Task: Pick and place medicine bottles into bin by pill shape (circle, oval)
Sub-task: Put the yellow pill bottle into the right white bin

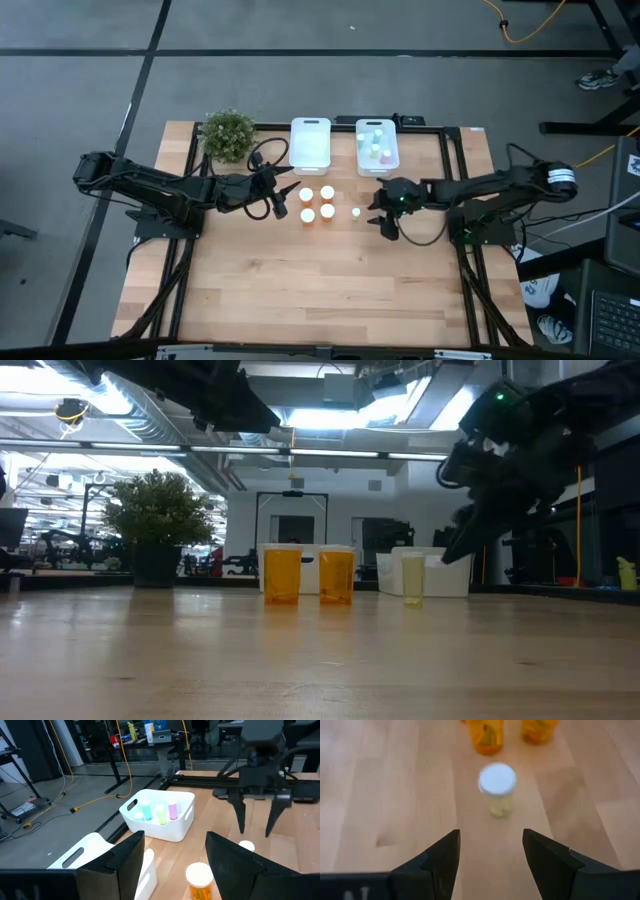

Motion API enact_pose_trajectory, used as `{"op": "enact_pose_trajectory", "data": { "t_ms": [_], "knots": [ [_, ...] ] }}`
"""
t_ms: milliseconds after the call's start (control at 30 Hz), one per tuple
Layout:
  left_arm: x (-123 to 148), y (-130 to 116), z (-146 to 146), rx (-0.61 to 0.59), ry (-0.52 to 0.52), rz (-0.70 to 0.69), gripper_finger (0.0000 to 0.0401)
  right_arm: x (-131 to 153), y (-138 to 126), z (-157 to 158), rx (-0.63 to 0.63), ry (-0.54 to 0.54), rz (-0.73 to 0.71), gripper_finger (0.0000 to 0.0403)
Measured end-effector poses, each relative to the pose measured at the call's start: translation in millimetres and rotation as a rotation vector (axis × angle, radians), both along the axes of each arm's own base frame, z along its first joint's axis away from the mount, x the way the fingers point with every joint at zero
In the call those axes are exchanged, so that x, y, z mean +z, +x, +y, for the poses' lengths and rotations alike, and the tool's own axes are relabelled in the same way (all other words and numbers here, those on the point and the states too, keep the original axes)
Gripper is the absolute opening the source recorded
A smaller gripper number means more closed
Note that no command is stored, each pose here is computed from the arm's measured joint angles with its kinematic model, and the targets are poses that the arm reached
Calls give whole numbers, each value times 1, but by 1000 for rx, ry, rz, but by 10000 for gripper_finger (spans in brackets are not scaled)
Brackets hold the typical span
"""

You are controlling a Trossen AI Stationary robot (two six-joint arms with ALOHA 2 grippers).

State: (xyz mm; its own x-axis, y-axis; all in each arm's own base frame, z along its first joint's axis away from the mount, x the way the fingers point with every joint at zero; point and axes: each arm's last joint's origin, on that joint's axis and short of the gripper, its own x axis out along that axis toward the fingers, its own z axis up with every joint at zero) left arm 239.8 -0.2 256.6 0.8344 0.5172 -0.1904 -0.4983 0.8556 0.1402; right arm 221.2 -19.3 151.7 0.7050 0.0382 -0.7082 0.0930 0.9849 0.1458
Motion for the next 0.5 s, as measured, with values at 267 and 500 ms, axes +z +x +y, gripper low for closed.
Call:
{"op": "enact_pose_trajectory", "data": {
  "t_ms": [267, 500],
  "knots": [
    [0, 0, 0, 0, 1, 1, 204, -8, 23, -1, 32, -177, 50, 218],
    [0, 0, 0, -1, 3, 2, 204, -9, 36, -1, 69, -168, 56, 218]
  ]
}}
